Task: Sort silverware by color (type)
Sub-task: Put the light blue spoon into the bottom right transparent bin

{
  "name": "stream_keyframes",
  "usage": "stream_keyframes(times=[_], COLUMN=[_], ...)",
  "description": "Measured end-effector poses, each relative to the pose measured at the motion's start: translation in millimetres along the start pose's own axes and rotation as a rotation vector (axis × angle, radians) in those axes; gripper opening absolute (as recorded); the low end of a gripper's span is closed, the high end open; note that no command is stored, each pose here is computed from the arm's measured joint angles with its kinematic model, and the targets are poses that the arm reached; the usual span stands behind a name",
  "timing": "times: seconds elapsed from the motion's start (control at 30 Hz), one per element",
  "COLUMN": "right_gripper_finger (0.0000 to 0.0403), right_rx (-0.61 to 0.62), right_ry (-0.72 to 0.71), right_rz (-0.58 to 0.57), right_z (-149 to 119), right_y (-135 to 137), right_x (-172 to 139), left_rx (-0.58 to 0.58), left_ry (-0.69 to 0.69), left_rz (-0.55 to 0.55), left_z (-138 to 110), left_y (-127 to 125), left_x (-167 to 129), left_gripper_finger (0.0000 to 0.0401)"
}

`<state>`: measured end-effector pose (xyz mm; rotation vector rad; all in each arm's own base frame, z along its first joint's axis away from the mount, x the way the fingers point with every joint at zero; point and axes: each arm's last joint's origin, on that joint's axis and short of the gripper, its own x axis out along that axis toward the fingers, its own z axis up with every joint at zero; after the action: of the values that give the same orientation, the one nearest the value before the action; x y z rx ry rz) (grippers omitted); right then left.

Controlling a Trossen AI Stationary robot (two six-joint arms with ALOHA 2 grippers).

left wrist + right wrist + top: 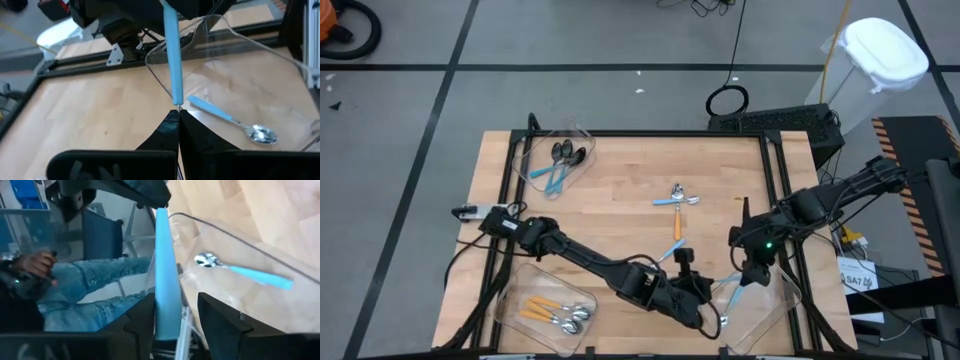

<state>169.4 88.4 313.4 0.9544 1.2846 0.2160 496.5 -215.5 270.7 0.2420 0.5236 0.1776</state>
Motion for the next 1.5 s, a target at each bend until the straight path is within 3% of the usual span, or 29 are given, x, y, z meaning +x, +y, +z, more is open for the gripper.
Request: stream_keyframes(times=[0.37, 0.6, 0.87, 1.03, 1.2, 1.37, 1.5], right_gripper_finger=[0.0147, 0.0187, 0.0229, 0.0230, 0.0220, 0.0206, 0.0193], right_rx=[-0.147, -0.306, -0.505, -0.626, -0.759, -0.809, -0.866], right_ry=[-0.127, -0.200, -0.212, -0.235, -0.213, -0.186, -0.238], right_rz=[-0.123, -0.184, -0.164, -0.116, -0.097, -0.088, -0.095], right_z=[-14.2, -20.1, -27.1, -34.8, -42.2, -49.5, -54.1], right_y=[-14.5, -19.7, -20.9, -17.4, -15.3, -12.6, -7.2], right_x=[-22.1, -32.1, -41.5, -46.8, -47.3, -44.4, -42.5], left_rx=[-0.319, -0.485, -0.707, -0.826, -1.031, -1.232, -1.326], left_ry=[-0.002, -0.006, -0.031, 0.000, 0.027, 0.040, 0.019], left_rz=[0.007, -0.001, -0.134, -0.198, -0.208, -0.215, -0.293], left_z=[0.5, 1.4, 9.5, 10.1, 10.2, 11.2, 18.1], left_y=[3.7, 3.7, 3.8, 3.5, 4.8, 5.5, 5.1], left_x=[2.4, 2.0, 3.7, 4.0, 5.0, 5.4, 4.7], left_gripper_finger=[0.0002, 0.0002, 0.0002, 0.0002, 0.0003, 0.0003, 0.0003])
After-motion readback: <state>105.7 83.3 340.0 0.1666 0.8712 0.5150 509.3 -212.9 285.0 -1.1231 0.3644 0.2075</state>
